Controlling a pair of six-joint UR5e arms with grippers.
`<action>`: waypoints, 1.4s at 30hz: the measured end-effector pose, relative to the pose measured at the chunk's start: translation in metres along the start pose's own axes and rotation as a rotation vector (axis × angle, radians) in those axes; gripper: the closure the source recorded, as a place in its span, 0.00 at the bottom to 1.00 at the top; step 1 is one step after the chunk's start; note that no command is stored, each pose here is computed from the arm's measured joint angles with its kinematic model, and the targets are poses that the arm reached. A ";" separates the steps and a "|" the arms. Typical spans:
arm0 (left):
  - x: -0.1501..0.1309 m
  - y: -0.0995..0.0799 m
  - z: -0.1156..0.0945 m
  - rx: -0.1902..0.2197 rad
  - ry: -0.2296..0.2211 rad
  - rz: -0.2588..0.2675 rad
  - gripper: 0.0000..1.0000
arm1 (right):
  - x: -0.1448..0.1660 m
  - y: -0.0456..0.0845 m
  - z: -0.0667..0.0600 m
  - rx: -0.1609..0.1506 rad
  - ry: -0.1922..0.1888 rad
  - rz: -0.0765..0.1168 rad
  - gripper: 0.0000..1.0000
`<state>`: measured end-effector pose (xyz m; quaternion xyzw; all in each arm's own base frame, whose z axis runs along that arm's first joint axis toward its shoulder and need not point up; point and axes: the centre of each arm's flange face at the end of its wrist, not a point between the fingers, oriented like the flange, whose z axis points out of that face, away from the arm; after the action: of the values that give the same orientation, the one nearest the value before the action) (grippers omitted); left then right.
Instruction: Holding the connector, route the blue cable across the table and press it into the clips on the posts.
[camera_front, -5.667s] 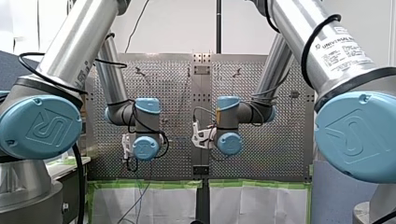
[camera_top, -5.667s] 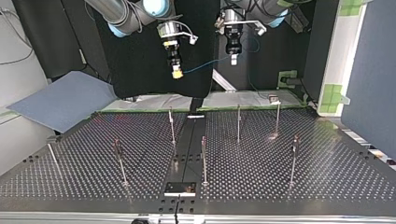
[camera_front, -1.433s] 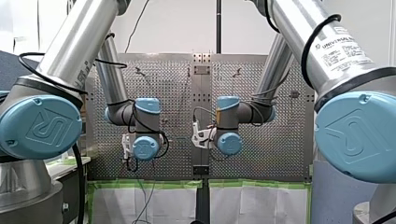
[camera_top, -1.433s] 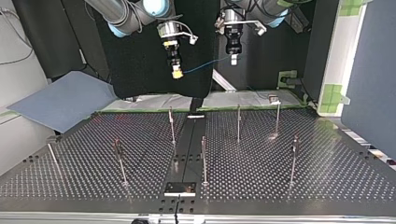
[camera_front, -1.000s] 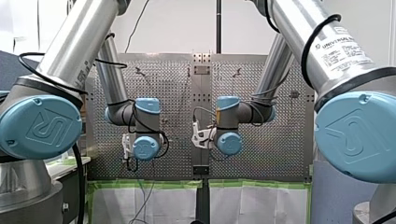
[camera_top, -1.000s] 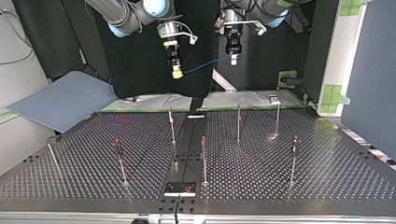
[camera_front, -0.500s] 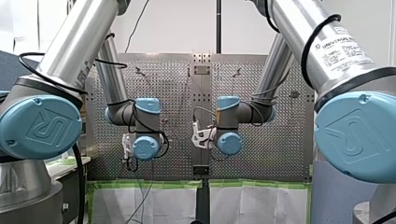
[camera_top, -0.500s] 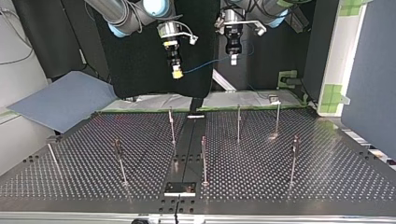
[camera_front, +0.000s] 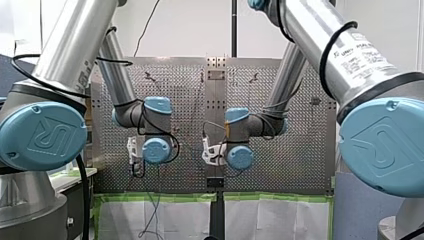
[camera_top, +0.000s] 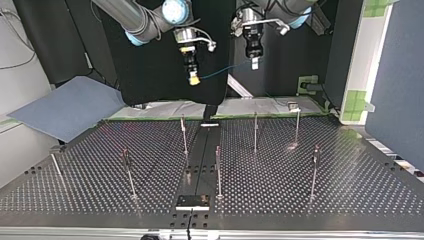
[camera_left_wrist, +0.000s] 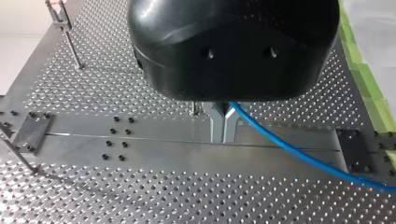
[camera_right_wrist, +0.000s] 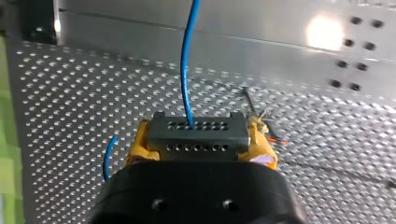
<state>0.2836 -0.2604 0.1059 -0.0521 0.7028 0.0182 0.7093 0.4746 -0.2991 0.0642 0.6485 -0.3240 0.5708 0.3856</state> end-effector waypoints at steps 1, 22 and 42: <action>-0.002 0.000 0.000 -0.002 0.000 0.000 1.00 | -0.004 -0.001 0.001 0.000 -0.013 -0.004 1.00; -0.002 0.000 -0.010 0.012 0.017 0.066 1.00 | -0.009 -0.010 -0.001 0.063 -0.158 -0.013 1.00; -0.073 -0.007 0.040 -0.160 -0.070 0.032 1.00 | 0.148 -0.021 0.045 0.216 0.020 0.206 1.00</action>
<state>0.3237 -0.2603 0.1797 -0.0967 0.6747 0.0876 0.7265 0.5356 -0.3249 0.2058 0.6438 -0.3215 0.6454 0.2564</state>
